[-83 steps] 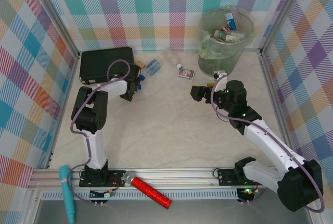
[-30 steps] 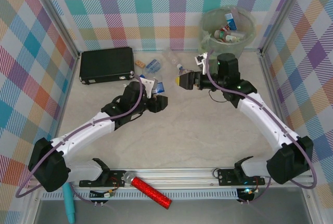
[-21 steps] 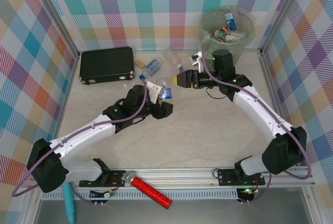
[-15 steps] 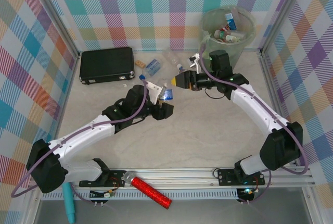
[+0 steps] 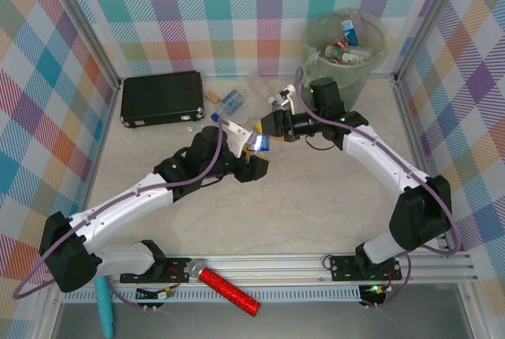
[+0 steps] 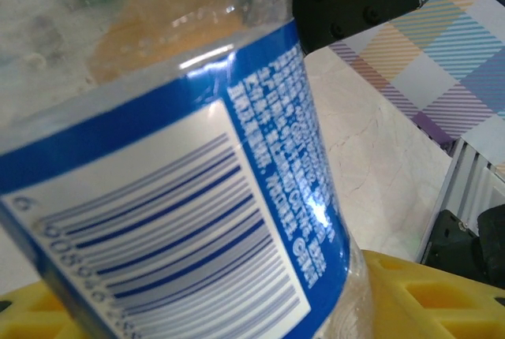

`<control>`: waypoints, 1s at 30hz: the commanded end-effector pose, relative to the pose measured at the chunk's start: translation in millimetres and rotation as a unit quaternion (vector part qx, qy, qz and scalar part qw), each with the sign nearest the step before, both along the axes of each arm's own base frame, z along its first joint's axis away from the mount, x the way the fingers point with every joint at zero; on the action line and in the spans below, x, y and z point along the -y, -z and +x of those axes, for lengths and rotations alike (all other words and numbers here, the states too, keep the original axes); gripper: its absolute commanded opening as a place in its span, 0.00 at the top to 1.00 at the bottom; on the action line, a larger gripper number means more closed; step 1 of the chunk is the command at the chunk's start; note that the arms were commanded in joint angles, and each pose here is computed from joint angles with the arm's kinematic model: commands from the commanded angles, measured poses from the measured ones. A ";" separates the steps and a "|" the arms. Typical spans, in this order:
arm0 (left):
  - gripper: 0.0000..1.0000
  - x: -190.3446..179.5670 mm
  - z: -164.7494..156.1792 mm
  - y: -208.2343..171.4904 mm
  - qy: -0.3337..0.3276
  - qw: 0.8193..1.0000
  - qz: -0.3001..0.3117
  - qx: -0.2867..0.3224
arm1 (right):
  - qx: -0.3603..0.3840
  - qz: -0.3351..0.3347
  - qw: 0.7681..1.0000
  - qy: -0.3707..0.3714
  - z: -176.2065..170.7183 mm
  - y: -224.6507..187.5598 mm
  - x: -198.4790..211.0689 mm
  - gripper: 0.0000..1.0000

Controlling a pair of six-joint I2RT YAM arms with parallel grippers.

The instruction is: Put the plastic bottles in the bin

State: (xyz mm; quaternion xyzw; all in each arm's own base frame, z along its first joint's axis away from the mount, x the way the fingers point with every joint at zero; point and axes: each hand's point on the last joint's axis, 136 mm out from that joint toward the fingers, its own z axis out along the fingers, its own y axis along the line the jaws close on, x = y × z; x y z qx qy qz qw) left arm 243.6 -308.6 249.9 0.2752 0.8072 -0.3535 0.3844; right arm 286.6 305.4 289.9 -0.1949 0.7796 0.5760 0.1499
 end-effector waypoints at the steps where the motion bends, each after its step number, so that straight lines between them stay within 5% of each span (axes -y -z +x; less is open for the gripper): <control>1: 0.38 7.7 -7.7 -18.0 0.027 0.999 -0.015 0.011 | 0.000 0.020 0.999 -0.028 -8.4 -5.2 -5.6 0.12; 16: 0.35 7.8 -4.7 -8.7 0.022 1.000 0.001 0.003 | 0.035 -0.010 0.999 0.002 -3.5 -7.3 -0.2 0.40; 23: 0.02 -11.7 9.6 -10.5 -0.049 0.999 0.009 0.021 | 0.083 -0.050 0.993 0.066 15.8 -16.3 12.1 0.41; 30: 0.00 -55.0 21.1 -30.8 -0.167 0.984 -0.013 0.053 | 0.151 -0.119 0.964 0.185 63.4 -38.2 53.3 0.40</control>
